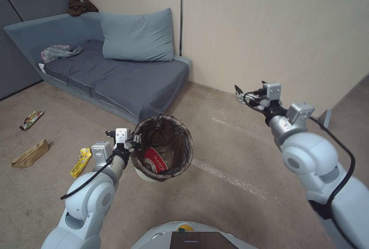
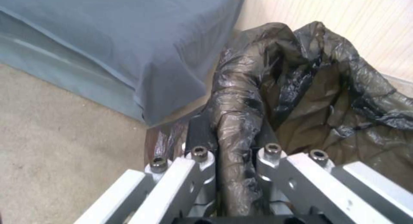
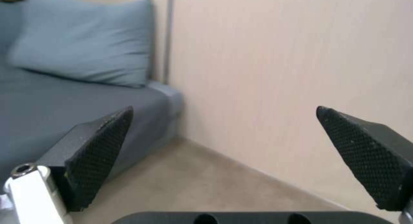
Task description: Pick up the trash bin, then pick up the garbage from the floor and place it into the trash bin.
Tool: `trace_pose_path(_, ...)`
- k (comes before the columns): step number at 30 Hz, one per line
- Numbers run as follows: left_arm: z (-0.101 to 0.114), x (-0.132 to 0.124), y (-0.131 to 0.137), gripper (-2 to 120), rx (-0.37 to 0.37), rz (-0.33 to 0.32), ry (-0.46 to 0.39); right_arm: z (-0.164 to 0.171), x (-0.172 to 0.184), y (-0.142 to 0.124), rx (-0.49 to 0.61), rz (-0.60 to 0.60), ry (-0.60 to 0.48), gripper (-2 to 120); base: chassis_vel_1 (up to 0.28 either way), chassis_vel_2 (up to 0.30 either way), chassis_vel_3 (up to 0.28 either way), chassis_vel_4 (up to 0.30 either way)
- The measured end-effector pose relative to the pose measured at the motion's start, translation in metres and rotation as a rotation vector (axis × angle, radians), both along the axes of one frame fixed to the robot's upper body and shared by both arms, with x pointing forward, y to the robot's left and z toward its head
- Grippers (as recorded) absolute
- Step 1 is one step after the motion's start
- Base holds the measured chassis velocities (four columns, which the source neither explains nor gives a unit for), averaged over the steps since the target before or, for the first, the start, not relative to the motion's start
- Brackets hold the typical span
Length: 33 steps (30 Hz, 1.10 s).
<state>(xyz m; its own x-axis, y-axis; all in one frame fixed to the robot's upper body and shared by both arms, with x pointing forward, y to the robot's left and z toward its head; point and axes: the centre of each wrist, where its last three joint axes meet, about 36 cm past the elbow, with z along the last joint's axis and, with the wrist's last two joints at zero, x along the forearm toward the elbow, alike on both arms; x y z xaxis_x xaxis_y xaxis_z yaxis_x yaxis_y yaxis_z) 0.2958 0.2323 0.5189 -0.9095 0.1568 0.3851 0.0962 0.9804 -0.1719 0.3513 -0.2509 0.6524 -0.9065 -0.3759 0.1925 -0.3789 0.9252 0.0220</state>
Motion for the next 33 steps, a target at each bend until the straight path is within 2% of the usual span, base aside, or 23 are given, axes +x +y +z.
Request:
trace_pose_path(2,0.002,0.002,0.0,6,0.002,0.004,-0.01,-0.037,0.013,-0.024,-0.039,-0.208,-0.185,100,0.0,0.0,0.0,0.0)
trace_pose_path(3,0.002,0.002,0.0,6,0.002,0.004,-0.01,-0.037,0.013,-0.024,-0.039,-0.208,-0.185,100,0.0,0.0,0.0,0.0)
trace_pose_path(4,0.002,0.002,0.0,6,0.003,0.005,-0.013,-0.053,0.014,-0.029,-0.054,-0.258,-0.226,100,0.0,0.0,0.0,0.0)
trace_pose_path(5,0.003,0.002,0.0,6,0.006,0.008,-0.016,-0.087,0.013,-0.034,-0.085,-0.334,-0.271,100,0.0,0.0,0.0,0.0)
trace_pose_path(6,0.003,0.002,0.0,6,0.006,0.008,-0.016,-0.087,0.013,-0.034,-0.085,-0.334,-0.271,100,0.0,0.0,0.0,0.0)
trace_pose_path(8,0.005,0.0,-0.001,6,0.008,0.014,-0.017,-0.131,0.01,-0.04,-0.102,-0.416,-0.34,100,0.0,0.0,0.0,0.0)
trace_pose_path(9,0.005,0.0,-0.001,6,0.008,0.014,-0.017,-0.131,0.01,-0.04,-0.102,-0.416,-0.34,100,0.0,0.0,0.0,0.0)
trace_pose_path(12,0.006,-0.005,-0.001,6,0.012,0.022,-0.013,-0.179,0.01,-0.051,-0.168,-0.528,-0.459,100,0.0,0.0,0.0,0.0)
trace_pose_path(13,0.006,-0.005,-0.001,6,0.012,0.022,-0.013,-0.179,0.01,-0.051,-0.168,-0.528,-0.459,100,0.0,0.0,0.0,0.0)
trace_pose_path(16,0.007,-0.01,-0.005,6,0.0,0.029,-0.012,-0.214,0.001,-0.045,-0.153,-0.605,-0.464,100,0.0,0.0,0.0,0.0)
trace_pose_path(21,0.012,-0.015,-0.005,6,-0.001,0.028,-0.021,-0.221,-0.005,-0.036,-0.154,-0.616,-0.47,100,0.0,0.0,0.0,0.0)
trace_pose_path(33,0.022,-0.023,-0.001,6,-0.01,0.039,-0.036,-0.208,-0.006,-0.029,-0.117,-0.622,-0.475,100,0.023,0.027,0.03,0.027)
